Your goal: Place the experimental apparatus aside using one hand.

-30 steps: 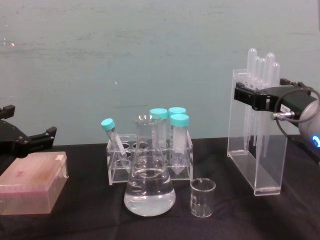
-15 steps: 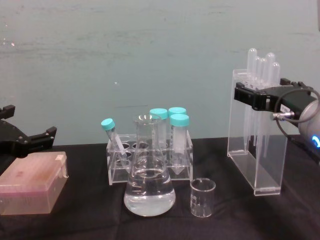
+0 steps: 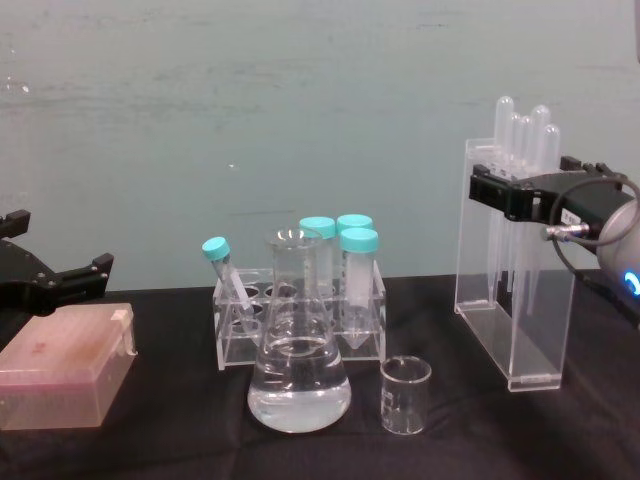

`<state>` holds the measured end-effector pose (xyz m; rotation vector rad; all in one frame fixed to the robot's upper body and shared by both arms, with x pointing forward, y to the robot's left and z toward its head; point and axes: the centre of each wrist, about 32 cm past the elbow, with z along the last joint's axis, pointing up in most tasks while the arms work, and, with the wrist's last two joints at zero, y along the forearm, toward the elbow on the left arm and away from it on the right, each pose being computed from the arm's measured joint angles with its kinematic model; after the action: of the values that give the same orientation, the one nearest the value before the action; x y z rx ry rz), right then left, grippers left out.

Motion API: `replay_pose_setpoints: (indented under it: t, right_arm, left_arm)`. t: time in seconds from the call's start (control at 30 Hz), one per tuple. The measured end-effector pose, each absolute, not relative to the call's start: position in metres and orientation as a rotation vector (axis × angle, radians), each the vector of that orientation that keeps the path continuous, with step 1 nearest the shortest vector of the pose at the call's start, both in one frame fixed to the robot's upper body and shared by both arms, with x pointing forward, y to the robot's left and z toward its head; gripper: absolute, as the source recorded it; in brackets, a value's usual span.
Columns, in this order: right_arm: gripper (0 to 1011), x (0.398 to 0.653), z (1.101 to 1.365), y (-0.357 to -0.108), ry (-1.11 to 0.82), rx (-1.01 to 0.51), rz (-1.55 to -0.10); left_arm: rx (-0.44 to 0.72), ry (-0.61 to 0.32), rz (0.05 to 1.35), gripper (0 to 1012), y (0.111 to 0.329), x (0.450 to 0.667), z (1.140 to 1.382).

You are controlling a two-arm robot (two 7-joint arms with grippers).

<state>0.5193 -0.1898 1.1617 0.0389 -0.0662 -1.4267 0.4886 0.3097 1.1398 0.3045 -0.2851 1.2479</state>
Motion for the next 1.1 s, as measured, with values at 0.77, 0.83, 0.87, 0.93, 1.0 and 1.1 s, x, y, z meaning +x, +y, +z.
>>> replay_pose_setpoints:
  t: [0.77, 0.83, 0.87, 0.93, 1.0, 1.1]
  right_arm:
    - [618, 0.5193, 1.1617, -0.1898, -0.067, 0.038, -1.427]
    - [618, 0.5193, 1.1617, -0.1898, -0.067, 0.038, -1.427]
    - [618, 0.5193, 1.1617, -0.1898, -0.067, 0.038, -1.427]
    - [618, 0.5193, 1.1617, -0.1898, -0.067, 0.038, -1.427]
    - [617, 0.5193, 1.1617, -0.1898, -0.067, 0.038, -1.427]
    - [618, 0.5193, 1.1617, -0.1898, -0.067, 0.038, -1.427]
  left_arm:
    - [0.304, -0.285, 1.248, 1000, 0.3097, 0.4886, 1.1398]
    - [0.304, -0.285, 1.248, 1000, 0.3097, 0.4886, 1.1398]
    - [0.304, -0.285, 1.248, 1000, 0.3097, 0.4886, 1.1398]
    - [0.305, -0.285, 1.248, 1000, 0.3097, 0.4886, 1.1398]
    - [0.304, -0.285, 1.248, 1000, 0.3097, 0.4886, 1.1398]
    - [0.304, -0.285, 1.248, 1000, 0.3097, 0.4886, 1.1398]
